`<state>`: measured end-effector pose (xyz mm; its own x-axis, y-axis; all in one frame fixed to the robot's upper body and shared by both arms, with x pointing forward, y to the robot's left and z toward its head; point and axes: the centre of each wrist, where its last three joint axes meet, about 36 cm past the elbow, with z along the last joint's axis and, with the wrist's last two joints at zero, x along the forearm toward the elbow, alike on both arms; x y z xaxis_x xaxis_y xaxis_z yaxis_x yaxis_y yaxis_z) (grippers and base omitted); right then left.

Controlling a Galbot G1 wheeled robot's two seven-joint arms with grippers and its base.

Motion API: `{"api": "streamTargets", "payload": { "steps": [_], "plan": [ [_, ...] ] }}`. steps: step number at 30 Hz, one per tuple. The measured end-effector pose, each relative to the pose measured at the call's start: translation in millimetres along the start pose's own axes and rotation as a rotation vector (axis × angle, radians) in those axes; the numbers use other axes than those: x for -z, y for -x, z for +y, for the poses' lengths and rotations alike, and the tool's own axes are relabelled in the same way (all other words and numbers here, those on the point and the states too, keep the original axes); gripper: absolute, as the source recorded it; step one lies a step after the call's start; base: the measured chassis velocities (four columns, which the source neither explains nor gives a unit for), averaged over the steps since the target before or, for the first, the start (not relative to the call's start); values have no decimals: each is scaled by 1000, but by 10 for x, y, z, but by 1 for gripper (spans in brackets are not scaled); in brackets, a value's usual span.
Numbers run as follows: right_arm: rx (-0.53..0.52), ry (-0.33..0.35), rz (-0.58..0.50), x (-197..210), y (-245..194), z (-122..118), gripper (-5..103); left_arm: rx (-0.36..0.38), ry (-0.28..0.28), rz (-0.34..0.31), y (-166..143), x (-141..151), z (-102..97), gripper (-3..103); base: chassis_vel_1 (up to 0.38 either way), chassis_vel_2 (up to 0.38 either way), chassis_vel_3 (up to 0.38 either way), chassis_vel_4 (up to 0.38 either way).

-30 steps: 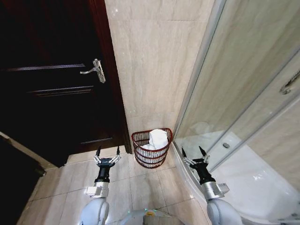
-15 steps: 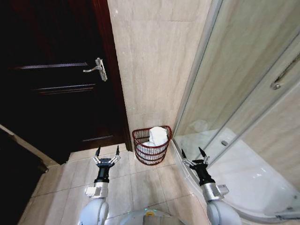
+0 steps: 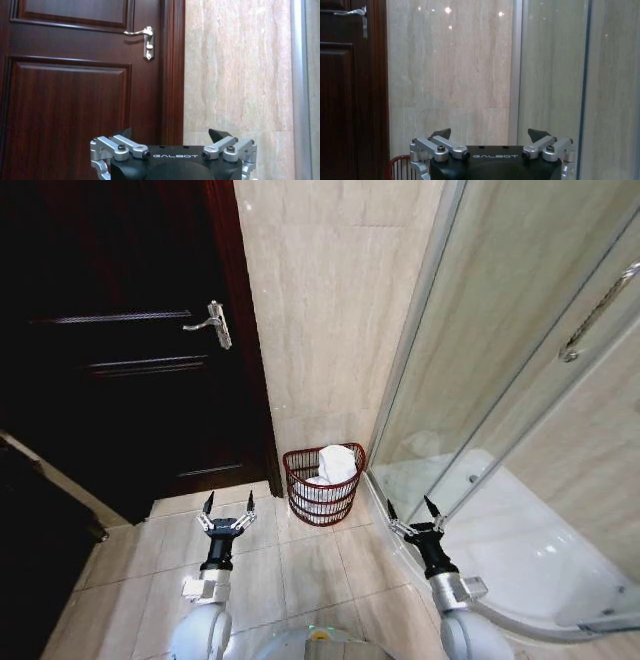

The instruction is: Discard the used towel into the hamper.

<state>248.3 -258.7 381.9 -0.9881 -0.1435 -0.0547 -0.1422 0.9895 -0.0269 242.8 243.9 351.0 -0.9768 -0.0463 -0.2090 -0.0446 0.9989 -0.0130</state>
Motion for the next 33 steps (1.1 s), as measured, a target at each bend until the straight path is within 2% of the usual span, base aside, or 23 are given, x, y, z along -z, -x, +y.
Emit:
{"api": "streamTargets", "payload": {
  "steps": [33],
  "plan": [
    [-6,-13,-13,-41,-38,-56,100,-7,15,1,-55,1,-1,100,6,-6,-6,8]
  ]
}}
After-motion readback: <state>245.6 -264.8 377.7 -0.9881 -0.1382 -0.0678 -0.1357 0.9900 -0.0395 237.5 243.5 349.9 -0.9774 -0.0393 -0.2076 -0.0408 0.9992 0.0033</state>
